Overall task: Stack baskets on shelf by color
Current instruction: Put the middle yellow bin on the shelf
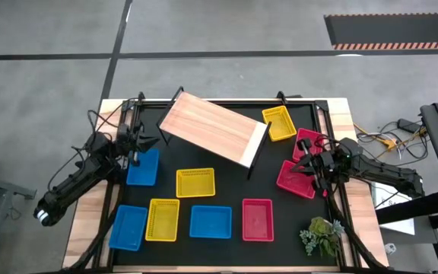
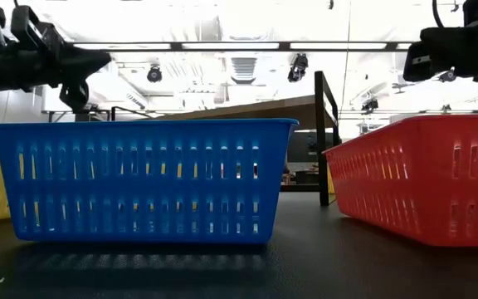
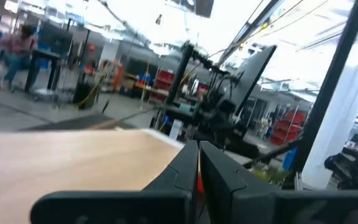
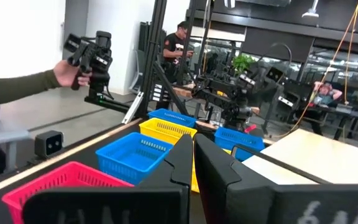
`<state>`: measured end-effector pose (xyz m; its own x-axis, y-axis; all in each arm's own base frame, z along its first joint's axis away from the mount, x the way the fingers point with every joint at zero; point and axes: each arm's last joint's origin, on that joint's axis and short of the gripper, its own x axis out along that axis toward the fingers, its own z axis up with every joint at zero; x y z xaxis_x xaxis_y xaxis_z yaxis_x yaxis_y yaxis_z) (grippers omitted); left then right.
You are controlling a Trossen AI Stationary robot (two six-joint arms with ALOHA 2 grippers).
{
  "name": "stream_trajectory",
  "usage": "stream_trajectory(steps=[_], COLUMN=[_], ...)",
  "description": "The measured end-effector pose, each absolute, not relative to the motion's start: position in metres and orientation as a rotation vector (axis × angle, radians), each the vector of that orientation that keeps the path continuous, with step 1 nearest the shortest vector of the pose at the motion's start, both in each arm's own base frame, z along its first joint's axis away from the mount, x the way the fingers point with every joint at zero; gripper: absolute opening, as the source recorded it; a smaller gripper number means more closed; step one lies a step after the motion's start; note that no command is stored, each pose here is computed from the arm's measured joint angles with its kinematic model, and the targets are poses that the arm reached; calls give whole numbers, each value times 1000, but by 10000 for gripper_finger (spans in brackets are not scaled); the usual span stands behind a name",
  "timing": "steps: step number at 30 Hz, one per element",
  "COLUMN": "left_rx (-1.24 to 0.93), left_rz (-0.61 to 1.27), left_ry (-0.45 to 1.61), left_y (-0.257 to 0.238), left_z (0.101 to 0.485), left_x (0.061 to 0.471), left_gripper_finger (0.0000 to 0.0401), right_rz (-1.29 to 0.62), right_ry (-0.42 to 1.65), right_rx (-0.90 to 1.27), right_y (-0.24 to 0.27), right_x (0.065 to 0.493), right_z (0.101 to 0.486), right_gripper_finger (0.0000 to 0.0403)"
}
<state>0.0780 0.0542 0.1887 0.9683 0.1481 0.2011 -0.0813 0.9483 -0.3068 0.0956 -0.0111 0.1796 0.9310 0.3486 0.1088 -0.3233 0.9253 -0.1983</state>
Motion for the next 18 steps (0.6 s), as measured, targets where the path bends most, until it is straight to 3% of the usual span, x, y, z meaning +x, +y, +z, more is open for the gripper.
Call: stream_trajectory(steps=[10, 14, 18], left_rx=[-103, 58, 112], left_rz=[6, -52, -102], left_ry=[-551, -718, -810], left_y=[41, 30, 23], left_z=[225, 240, 246], left_x=[65, 54, 46], left_gripper_finger=[0, 0, 0], right_rz=[348, 354, 201], right_ry=[-151, -132, -236], right_rx=[-163, -7, 65], right_y=[-11, -11, -15], right_x=[95, 95, 94], right_z=[181, 182, 192], right_gripper_finger=[9, 9, 9])
